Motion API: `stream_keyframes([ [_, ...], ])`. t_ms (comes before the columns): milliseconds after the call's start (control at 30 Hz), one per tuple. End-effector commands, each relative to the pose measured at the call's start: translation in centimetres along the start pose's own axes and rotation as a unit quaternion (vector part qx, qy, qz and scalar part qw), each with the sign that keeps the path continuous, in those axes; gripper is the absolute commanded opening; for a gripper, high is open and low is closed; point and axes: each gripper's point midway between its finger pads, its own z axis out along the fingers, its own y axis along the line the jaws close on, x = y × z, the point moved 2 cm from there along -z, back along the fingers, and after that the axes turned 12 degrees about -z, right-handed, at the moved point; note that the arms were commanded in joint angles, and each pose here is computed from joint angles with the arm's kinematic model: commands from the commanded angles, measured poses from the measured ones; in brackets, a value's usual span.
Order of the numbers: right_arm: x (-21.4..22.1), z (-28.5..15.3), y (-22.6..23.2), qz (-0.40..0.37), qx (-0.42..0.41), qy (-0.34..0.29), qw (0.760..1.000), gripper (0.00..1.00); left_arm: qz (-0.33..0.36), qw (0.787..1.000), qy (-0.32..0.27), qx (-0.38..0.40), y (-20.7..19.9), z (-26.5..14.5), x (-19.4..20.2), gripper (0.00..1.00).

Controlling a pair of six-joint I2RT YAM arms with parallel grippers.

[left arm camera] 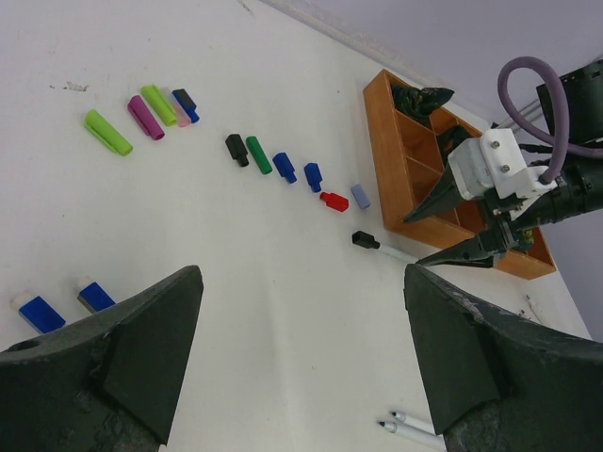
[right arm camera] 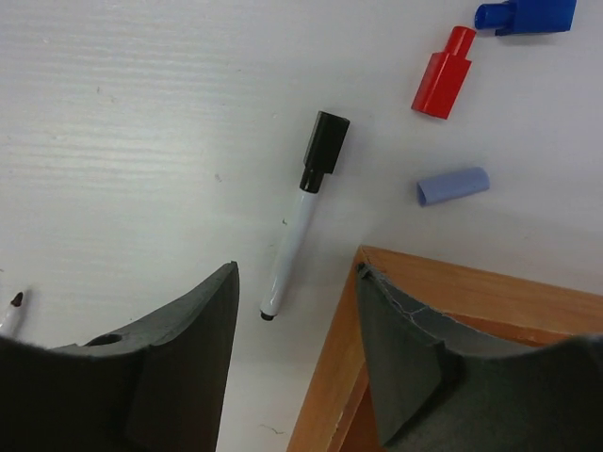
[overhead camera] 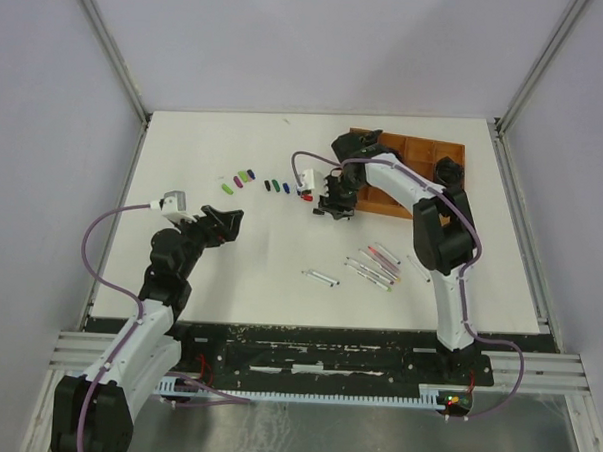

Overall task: Open the pen caps
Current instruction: Adjust the distractor at the center of the board, then pick up the pen from the center of the board.

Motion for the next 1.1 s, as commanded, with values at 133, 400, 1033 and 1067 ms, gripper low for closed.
stream_keyframes([
  [133,0.3,1.3,-1.4,-0.019,0.002,0.024,1.000,0.58,0.025,0.999,-0.024,0.018,-1.1,0.3,-1.6,0.93],
  [400,1.3,2.8,-0.2,-0.004,-0.023,0.062,0.998,0.45,0.025,0.999,-0.024,0.017,-1.0,0.2,-1.5,0.93],
  [1033,-2.9,-2.4,0.2,0.109,0.039,-0.020,0.993,0.02,-0.155,0.975,0.001,0.159,-5.8,-1.9,-0.1,0.87],
  [1067,-3.7,-3.3,0.4,0.117,0.046,-0.036,0.991,0.02,-0.176,0.969,-0.001,0.173,-6.3,-2.3,-0.1,0.87],
])
